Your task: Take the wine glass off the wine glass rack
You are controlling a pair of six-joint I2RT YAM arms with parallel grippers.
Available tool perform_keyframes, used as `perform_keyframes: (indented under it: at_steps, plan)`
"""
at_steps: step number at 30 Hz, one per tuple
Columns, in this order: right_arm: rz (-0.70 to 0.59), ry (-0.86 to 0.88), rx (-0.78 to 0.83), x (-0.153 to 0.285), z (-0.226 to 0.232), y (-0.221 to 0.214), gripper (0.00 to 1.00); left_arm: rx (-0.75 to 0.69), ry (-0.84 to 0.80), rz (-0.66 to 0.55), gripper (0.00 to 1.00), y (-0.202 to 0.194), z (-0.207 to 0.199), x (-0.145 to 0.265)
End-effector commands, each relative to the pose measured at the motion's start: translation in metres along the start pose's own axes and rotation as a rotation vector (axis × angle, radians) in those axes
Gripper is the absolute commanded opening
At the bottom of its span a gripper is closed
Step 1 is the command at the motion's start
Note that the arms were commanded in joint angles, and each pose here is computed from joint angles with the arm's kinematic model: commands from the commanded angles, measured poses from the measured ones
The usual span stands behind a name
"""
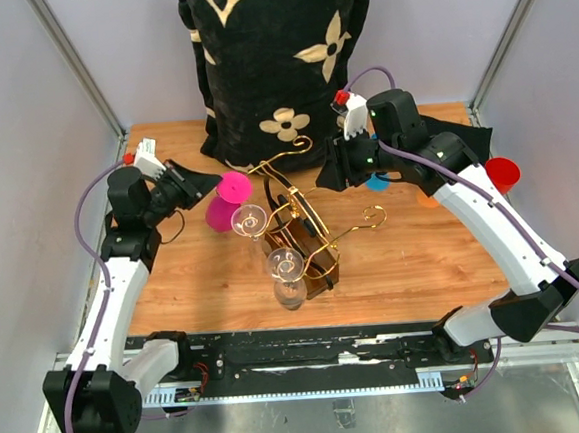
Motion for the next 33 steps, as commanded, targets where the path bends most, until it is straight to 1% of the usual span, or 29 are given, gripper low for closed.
perform_keyframes:
  at_steps: [1, 4, 14, 19, 22, 28, 31, 33]
  plan:
    - [-0.023, 0.004, 0.016, 0.004, -0.001, 0.003, 0.44, 0.041, -0.121, 0.034, 0.01, -0.003, -0.016, -0.012]
    - [-0.022, 0.001, 0.013, 0.004, -0.002, 0.004, 0.44, 0.045, -0.137, 0.008, 0.01, 0.008, -0.019, -0.021]
    - [-0.022, -0.001, 0.016, 0.006, -0.005, 0.006, 0.44, 0.03, -0.118, -0.121, 0.01, 0.054, -0.022, -0.047]
    - [-0.026, -0.011, 0.023, 0.014, -0.007, 0.006, 0.44, 0.004, -0.046, -0.194, 0.01, 0.084, -0.018, -0.053]
    - [-0.029, -0.011, 0.029, 0.018, -0.008, 0.008, 0.45, -0.045, 0.044, -0.219, 0.01, 0.102, -0.006, -0.054]
    - [-0.025, -0.005, 0.046, 0.021, -0.008, 0.006, 0.46, -0.171, 0.294, -0.279, 0.01, 0.138, 0.033, -0.049]
    - [-0.012, 0.005, 0.06, 0.021, -0.008, 0.003, 0.47, -0.243, 0.444, -0.265, 0.01, 0.15, 0.058, -0.053]
    - [-0.009, 0.016, 0.067, 0.021, -0.007, 0.001, 0.47, -0.281, 0.567, -0.229, 0.01, 0.155, 0.081, -0.056]
Point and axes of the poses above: each gripper's point midway between its finger pads, its own x axis back along the fingers, its own z axis along the line the jaws close on, y = z × x, the point moved 2 cm from there along x, back along the fingers, and after that the axes turned 5 degrees about -x, right-handed, at the moved point
